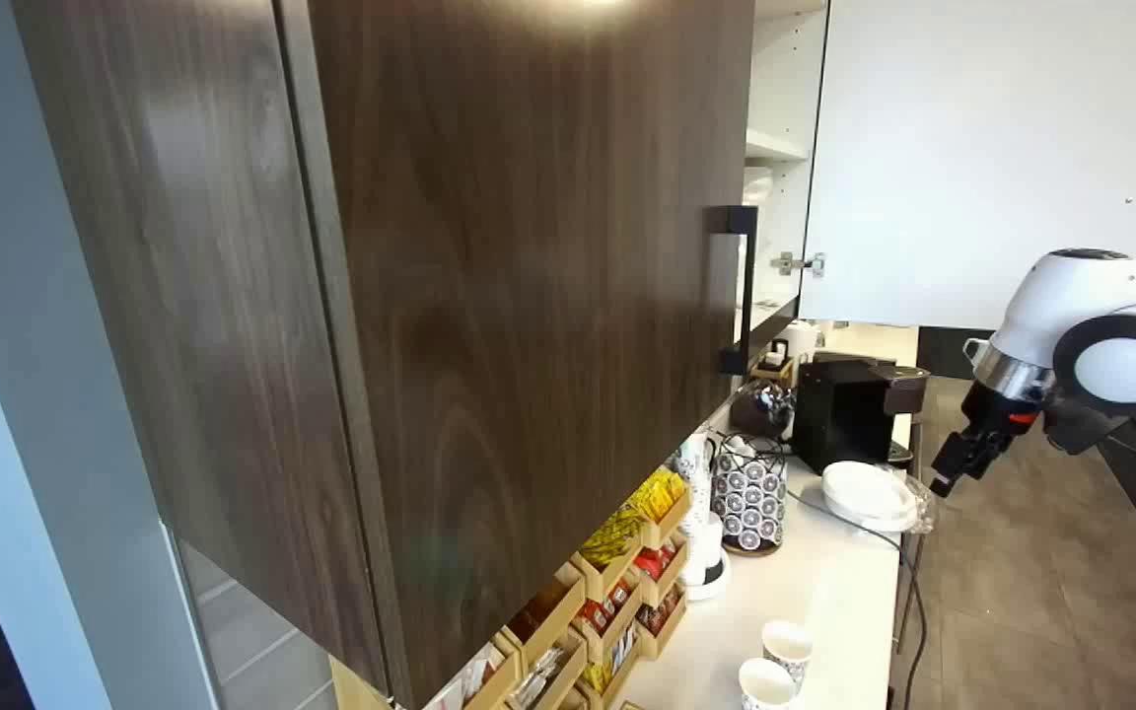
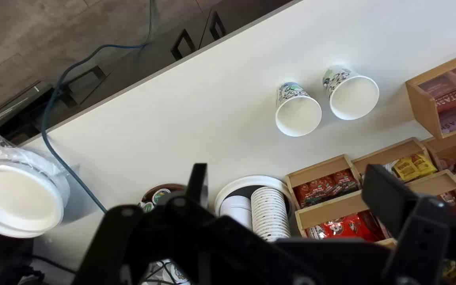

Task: Put the cups together, then place them in the open cupboard

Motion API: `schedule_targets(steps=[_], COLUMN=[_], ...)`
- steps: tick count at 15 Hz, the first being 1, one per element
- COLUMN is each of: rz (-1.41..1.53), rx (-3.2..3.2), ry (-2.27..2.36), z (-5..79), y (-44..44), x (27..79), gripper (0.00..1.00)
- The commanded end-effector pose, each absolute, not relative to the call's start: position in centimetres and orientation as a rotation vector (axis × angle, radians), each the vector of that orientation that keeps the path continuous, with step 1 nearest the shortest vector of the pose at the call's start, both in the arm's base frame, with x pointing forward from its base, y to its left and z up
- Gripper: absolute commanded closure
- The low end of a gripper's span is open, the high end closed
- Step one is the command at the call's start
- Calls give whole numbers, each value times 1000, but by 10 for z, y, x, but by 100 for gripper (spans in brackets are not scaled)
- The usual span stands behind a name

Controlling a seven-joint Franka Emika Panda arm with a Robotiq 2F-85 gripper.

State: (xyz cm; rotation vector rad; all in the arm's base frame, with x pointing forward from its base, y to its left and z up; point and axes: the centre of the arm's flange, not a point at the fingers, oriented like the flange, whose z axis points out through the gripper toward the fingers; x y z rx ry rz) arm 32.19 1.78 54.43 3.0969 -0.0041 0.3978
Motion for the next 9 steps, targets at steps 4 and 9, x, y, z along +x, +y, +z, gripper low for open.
schedule_targets(steps=[4,9], rz=[398,376], rx=[3097,3093], ry=[-4,-30], z=[544,536], y=[18,16], x=[322,328], gripper=[0,0])
